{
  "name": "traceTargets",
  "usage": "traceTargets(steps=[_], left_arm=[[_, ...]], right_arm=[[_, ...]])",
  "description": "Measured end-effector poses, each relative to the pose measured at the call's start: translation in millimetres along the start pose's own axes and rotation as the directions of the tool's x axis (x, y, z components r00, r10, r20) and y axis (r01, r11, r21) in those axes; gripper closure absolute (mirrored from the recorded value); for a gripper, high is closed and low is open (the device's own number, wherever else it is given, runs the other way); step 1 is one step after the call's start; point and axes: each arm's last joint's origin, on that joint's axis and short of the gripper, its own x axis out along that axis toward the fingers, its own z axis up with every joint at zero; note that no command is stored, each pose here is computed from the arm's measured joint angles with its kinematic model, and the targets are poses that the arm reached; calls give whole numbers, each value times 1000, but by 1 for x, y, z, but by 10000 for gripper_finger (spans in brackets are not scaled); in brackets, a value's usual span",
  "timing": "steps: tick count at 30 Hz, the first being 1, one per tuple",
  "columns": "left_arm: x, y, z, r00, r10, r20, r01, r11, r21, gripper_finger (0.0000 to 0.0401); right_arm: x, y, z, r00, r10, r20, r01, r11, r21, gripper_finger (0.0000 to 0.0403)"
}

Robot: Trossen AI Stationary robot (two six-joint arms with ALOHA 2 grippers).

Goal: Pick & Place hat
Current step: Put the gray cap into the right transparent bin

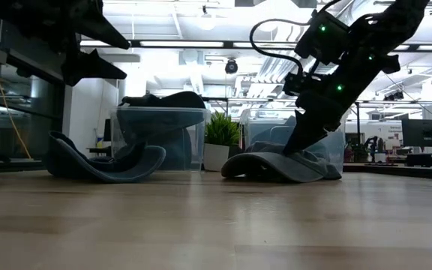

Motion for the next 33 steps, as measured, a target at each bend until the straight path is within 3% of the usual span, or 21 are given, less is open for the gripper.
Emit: traceTargets(steps=[22,33], left_arm=[[0,0,0,1000,-16,-12,16,1000,-11,103],[0,0,0,1000,-14,-10,14,999,-37,103]], right_arm=[[4,-17,4,1000,25,-10,-26,999,-24,171],[6,-24,6,996,91,-23,-93,994,-64,171]])
